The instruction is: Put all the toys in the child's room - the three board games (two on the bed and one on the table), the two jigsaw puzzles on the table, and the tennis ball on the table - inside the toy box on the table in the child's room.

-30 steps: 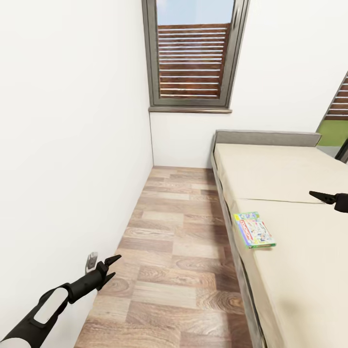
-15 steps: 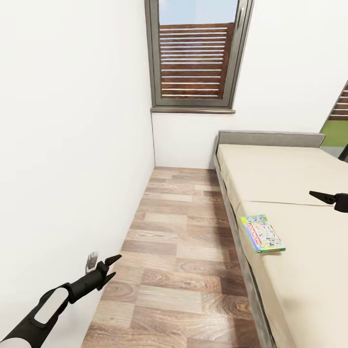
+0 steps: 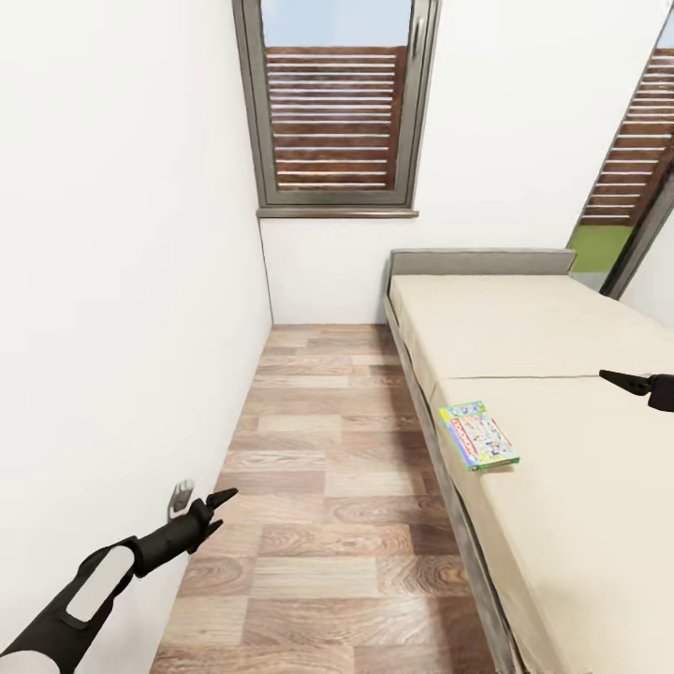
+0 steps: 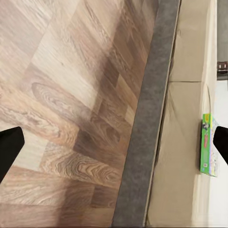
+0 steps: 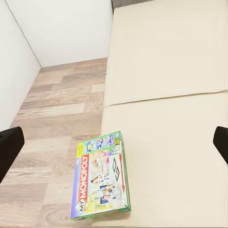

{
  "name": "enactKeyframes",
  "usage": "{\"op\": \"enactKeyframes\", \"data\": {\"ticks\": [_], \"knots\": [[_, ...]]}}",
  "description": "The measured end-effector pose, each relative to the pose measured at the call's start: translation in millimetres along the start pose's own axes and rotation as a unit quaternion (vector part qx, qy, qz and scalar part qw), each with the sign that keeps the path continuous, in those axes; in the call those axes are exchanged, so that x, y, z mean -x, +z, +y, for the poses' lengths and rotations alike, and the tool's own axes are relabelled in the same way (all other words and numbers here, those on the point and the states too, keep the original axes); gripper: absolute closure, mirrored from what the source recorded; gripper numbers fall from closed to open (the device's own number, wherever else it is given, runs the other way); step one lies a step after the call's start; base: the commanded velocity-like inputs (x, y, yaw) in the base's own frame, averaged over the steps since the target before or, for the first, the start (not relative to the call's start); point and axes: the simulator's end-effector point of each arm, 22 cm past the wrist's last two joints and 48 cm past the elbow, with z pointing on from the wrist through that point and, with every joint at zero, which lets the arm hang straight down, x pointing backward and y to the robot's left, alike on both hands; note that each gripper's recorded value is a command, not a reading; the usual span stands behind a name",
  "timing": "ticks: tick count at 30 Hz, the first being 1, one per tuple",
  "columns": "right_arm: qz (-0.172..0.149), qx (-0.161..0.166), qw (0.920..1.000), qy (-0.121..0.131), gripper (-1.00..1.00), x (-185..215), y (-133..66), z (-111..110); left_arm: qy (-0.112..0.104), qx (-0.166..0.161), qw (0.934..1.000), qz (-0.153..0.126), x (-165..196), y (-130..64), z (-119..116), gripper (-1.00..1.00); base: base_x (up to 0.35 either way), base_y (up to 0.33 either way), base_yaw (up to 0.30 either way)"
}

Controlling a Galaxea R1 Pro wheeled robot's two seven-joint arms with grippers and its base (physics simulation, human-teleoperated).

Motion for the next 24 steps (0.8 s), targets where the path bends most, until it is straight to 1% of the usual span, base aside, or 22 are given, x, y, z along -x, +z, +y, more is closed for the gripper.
{"op": "enactKeyframes", "data": {"ticks": [1, 3, 7, 11, 16, 22, 24], "knots": [[0.0, 0.0, 1.0, 0.0, -1.0, 0.1, -0.1, -0.3, 0.013, 0.005, 0.9999, 0.002, -0.4, 1.3, -1.9, -1.0, -0.001, 0.002, -0.087], [0.0, 0.0, 1.0, 0.0, -1.0, 0.2, -0.1, -0.4, 0.024, 0.011, 0.9997, 0.004, -1.2, 3.1, -4.5, -1.0, 0.0, 0.001, -0.05], [0.0, -0.001, 1.0, 0.0, -1.0, -0.2, 0.2, -0.2, 0.027, 0.01, 0.9996, 0.006, -3.1, 5.0, -7.3, -1.0, 0.032, 0.04, -0.025], [0.001, -0.003, 1.0, 0.0, -1.0, -0.6, 0.2, -1.4, 0.027, 0.004, 0.9996, 0.011, -10.5, 10.3, -13.9, -1.0, 0.173, 0.192, -0.006], [-0.003, -0.003, 1.0, -0.004, -1.0, 1.1, 0.4, -1.3, 0.027, 0.001, 0.9995, 0.012, -12.8, 11.8, -16.5, -1.0, 0.243, 0.204, -0.002], [-0.006, -0.004, 0.9999, -0.008, -1.0, 2.5, 0.6, -1.2, 0.028, 0.0, 0.9995, 0.013, -13.9, 12.5, -17.9, -1.0, 0.313, 0.063, 0.0], [-0.007, -0.004, 0.9999, -0.008, -1.0, 2.7, 0.6, -1.4, 0.028, -0.001, 0.9995, 0.013, -14.2, 12.9, -18.0, -1.0, 0.177, 0.024, 0.0]]}}
